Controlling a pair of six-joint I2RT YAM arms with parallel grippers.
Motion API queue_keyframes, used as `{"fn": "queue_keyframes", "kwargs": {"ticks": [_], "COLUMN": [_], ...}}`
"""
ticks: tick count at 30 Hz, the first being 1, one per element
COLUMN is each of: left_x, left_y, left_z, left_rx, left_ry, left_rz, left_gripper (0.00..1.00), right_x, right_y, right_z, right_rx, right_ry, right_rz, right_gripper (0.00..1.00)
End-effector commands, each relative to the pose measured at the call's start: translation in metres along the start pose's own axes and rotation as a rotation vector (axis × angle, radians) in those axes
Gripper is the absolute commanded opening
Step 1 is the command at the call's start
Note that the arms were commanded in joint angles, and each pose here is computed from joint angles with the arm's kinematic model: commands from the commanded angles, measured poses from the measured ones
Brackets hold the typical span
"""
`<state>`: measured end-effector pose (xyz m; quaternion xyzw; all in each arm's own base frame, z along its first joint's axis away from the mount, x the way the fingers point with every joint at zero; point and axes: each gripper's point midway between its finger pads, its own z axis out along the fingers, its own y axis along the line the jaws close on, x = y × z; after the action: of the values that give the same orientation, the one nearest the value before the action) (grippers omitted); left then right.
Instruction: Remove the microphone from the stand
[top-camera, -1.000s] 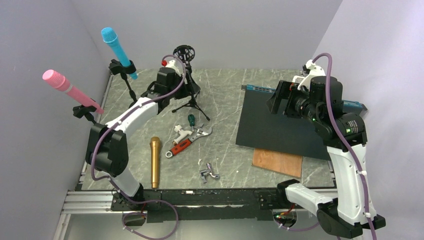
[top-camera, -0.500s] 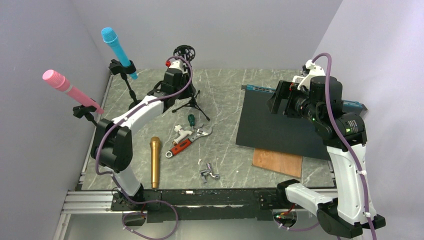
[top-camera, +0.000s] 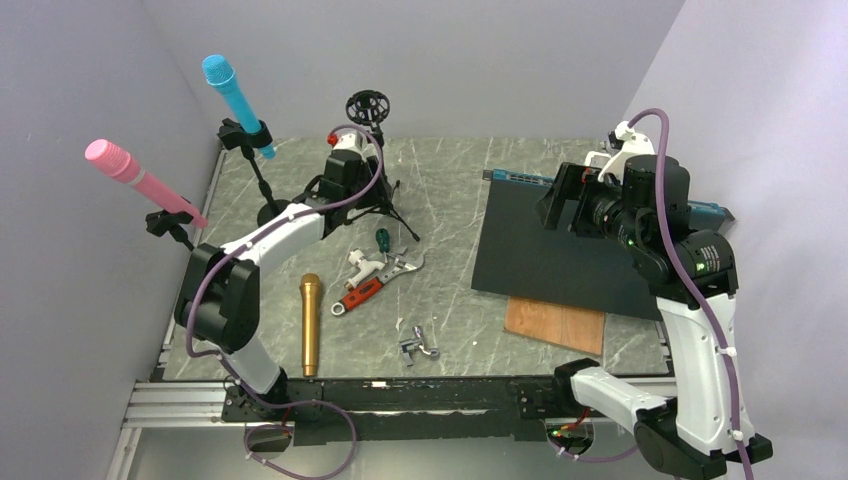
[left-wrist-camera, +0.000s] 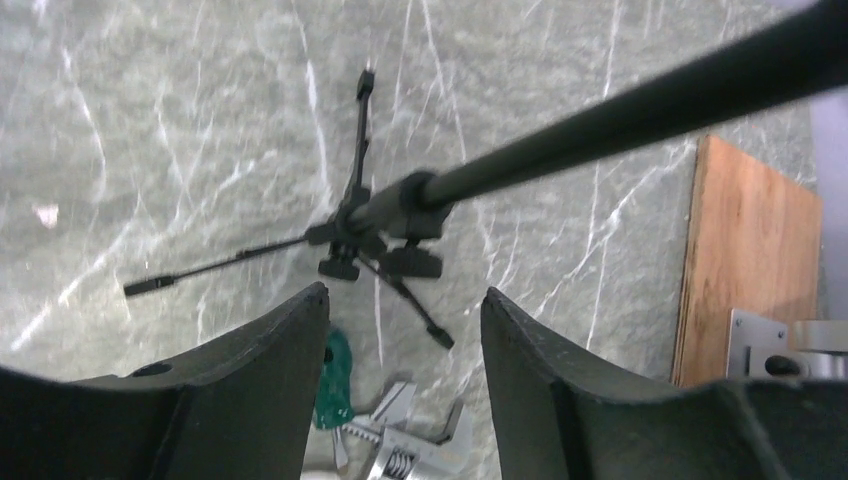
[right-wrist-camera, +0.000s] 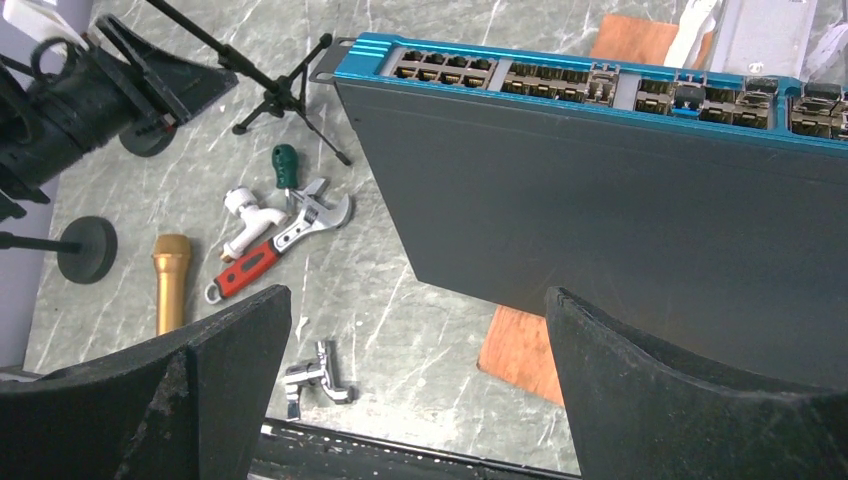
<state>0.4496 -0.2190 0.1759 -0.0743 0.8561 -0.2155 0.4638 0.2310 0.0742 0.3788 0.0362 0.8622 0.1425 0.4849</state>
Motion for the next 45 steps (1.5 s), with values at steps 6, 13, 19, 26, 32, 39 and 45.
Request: {"fn": "queue_keyframes", "kwargs": {"ticks": [6,13,19,26,32,39,45], "left_x": [-0.011,-0.011,-0.018,-0.011,-0.003,0.001,0.009], "left_y": [-0.012,-0.011,-0.012,-0.010,-0.006,-0.009,-0.007], "left_z": [-0.016,-0.005,0.001,0.006,0.011,0.014,0.017], "left_rx": [0.083,0.079,0.092,0.083,0.075,0.110,0.182], "left_ry": [-0.104,-0.082,-0.094,-0.052,-0.014,0.017,0.086], "left_rz": [-0.045,-0.055,-0.091,-0.092,-0.107,-0.134,-0.250], "left_gripper": [0.66,0.46,0.52,0.49,0.46,0.19,0.00], "right_x": [-0.011,-0.011,-0.010,-0.009,-0.008,-0.007,-0.006], "right_y": [0.003,0.003,0.004,0.004,0.004,0.003,0.004], "right_z": [-0.010,-0.013,-0.014,-0.013,-0.013,-0.013,-0.011], "right_rx": [-0.013,-0.015,-0.017,-0.022,-0.025,-0.025,-0.031], "right_ry": [-0.058,-0.062,-0.061,-0.060,-0.061,-0.064,-0.060], "right_rz": [0.022,0.031,0.034,0.034,0.031,0.023,0.015], "right_gripper": [1.00,1.00,1.00,1.00,1.00,1.00,1.00]}}
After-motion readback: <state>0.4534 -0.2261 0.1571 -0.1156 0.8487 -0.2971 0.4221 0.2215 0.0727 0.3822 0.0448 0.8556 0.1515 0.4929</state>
